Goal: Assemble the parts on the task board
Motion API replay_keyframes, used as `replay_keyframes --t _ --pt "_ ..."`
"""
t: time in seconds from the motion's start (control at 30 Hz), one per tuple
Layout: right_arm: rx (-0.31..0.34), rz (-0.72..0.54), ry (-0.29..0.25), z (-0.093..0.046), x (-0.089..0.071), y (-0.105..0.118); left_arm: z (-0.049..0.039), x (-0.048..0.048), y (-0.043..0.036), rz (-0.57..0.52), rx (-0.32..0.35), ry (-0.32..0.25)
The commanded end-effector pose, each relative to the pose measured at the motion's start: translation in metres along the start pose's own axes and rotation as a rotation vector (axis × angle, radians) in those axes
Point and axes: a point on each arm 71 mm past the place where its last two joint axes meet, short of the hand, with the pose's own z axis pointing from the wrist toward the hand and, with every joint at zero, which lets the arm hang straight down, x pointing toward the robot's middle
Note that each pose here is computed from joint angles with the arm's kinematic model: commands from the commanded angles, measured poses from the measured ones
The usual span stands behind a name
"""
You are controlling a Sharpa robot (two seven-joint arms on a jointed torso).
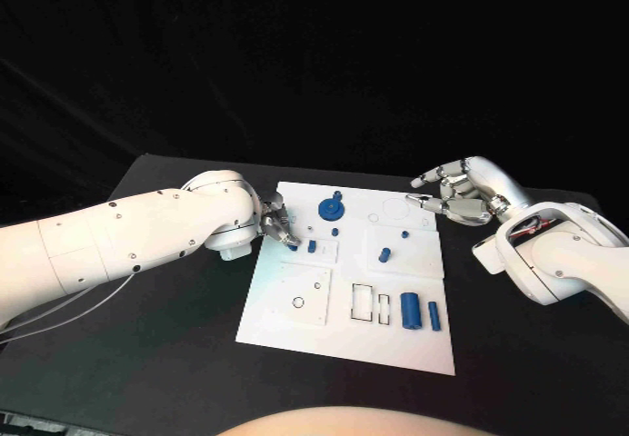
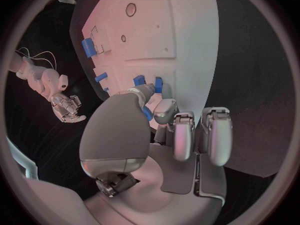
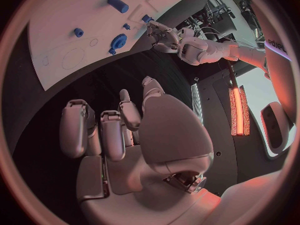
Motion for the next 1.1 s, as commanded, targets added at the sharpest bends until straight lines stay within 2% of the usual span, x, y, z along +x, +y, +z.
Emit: replay_keyframes --t 0.03,1.1 --pt "-0.011 -0.003 0.01 -0.0003 0.0011 0.0012 0.0004 0.0045 -0.0028 0.018 0.004 0.028" --pt "-0.009 -0.002 0.008 -0.0016 0.0002 0.0009 0.0022 0.0042 -0.0022 0.035 -0.023 0.03"
